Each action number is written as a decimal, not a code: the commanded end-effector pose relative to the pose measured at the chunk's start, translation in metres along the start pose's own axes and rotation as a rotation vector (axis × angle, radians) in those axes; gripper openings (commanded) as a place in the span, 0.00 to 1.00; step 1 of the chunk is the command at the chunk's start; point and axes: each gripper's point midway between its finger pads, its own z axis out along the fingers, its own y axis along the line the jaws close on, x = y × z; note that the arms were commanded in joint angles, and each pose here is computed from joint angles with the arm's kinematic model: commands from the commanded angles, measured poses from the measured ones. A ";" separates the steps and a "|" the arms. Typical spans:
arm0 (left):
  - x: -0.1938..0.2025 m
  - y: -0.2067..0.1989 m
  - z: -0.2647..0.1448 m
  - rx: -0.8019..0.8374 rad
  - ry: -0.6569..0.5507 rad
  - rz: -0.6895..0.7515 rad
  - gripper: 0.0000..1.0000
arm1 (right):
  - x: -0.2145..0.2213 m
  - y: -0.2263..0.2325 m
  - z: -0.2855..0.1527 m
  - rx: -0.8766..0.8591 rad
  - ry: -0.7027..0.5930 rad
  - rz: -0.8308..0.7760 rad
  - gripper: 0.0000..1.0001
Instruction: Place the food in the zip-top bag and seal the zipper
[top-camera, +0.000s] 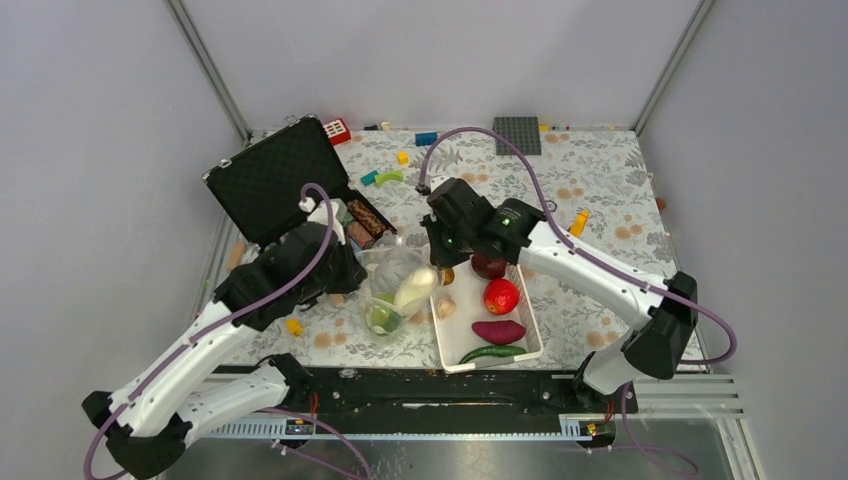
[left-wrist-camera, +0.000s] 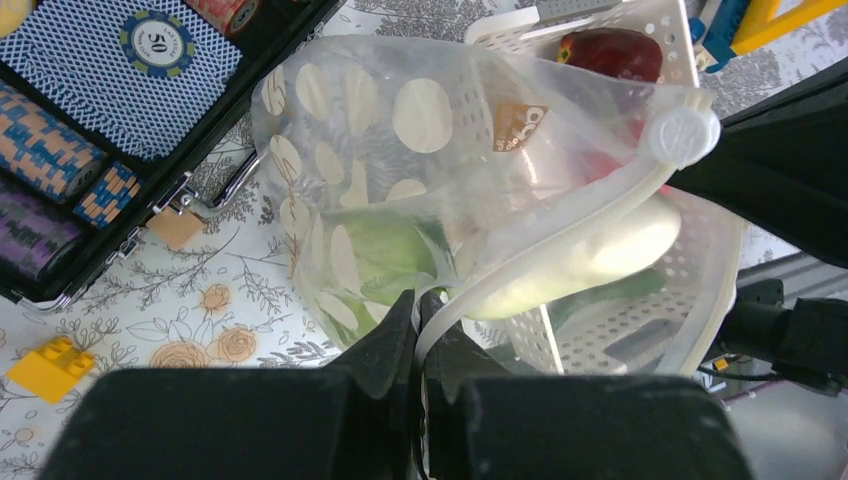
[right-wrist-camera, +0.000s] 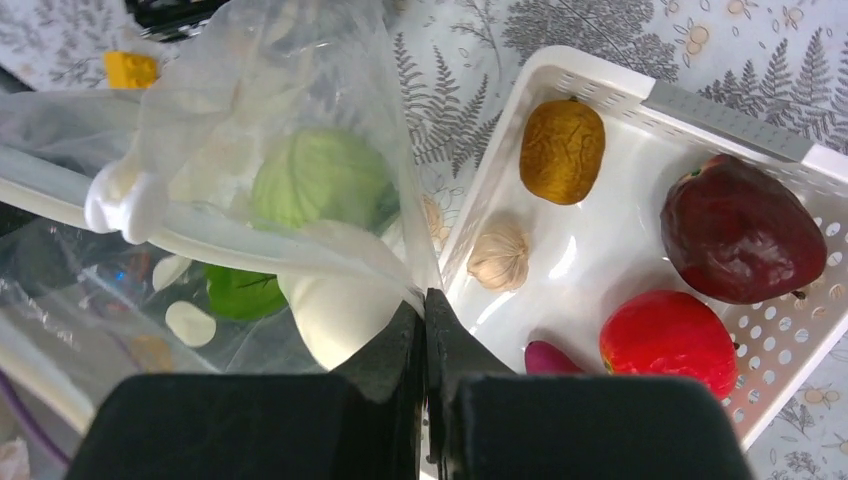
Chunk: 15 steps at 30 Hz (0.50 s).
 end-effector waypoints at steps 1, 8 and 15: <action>-0.024 -0.007 0.021 -0.025 -0.077 -0.017 0.03 | -0.016 -0.020 0.008 0.107 -0.056 0.065 0.04; -0.038 -0.026 0.035 0.019 -0.090 0.003 0.01 | -0.035 -0.034 -0.010 0.172 -0.172 0.036 0.26; -0.048 -0.021 0.032 -0.008 -0.145 -0.007 0.01 | -0.038 -0.043 -0.033 0.148 -0.318 -0.021 0.91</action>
